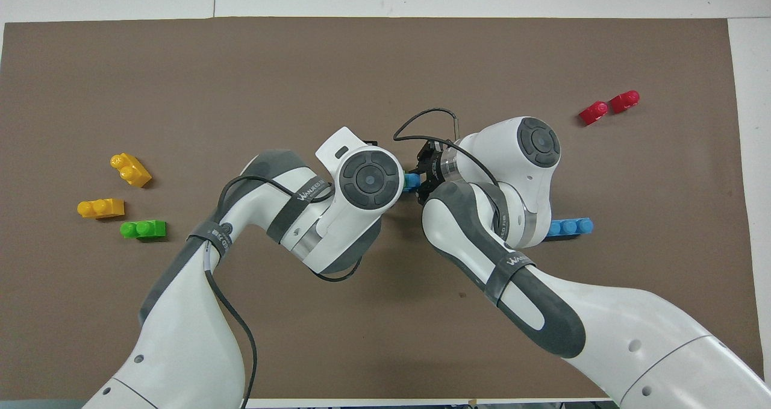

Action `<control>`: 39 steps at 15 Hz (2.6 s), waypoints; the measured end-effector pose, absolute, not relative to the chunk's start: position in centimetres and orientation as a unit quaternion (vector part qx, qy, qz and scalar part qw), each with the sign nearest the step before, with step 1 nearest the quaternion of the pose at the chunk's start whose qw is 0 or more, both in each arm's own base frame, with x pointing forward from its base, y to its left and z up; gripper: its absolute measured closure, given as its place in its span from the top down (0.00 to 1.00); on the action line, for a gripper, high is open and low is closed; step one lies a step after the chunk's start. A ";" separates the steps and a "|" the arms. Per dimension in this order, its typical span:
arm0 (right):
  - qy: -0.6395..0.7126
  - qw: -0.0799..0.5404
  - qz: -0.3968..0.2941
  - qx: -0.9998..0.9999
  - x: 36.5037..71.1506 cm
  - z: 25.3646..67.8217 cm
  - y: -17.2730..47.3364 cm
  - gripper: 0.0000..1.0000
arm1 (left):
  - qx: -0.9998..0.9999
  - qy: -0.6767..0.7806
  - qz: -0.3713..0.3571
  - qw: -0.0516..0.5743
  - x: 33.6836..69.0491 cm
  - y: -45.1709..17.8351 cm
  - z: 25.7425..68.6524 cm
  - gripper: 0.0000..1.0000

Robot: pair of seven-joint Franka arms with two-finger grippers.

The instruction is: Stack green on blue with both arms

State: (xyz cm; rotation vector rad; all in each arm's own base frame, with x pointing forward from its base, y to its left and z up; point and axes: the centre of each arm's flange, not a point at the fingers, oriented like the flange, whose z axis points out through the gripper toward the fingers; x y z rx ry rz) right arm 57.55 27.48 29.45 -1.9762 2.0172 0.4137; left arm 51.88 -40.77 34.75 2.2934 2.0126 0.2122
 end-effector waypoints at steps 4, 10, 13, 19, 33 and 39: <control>0.700 0.144 0.144 -0.685 57.6 29.5 27.5 0.70 | 0.747 0.658 0.079 0.050 55.5 -35.4 37.1 1.00; 0.701 0.146 0.142 -0.683 57.8 29.6 27.2 1.00 | 0.796 0.598 0.090 0.034 59.3 -27.6 38.8 1.00; 0.709 0.141 0.146 -0.675 58.5 29.8 25.2 1.00 | 0.831 0.547 0.094 0.023 61.2 -22.7 39.5 1.00; 0.675 0.143 0.163 -0.706 61.0 34.7 17.4 1.00 | 0.905 0.419 0.069 0.002 62.6 -12.8 42.9 1.00; 0.127 0.042 -0.007 -0.991 55.9 58.5 5.3 1.00 | 0.992 0.119 0.032 -0.023 57.5 -2.2 54.2 1.00; 0.070 0.017 0.027 -0.997 53.2 61.7 3.3 1.00 | 0.999 0.016 0.026 -0.029 54.1 -1.9 58.8 1.00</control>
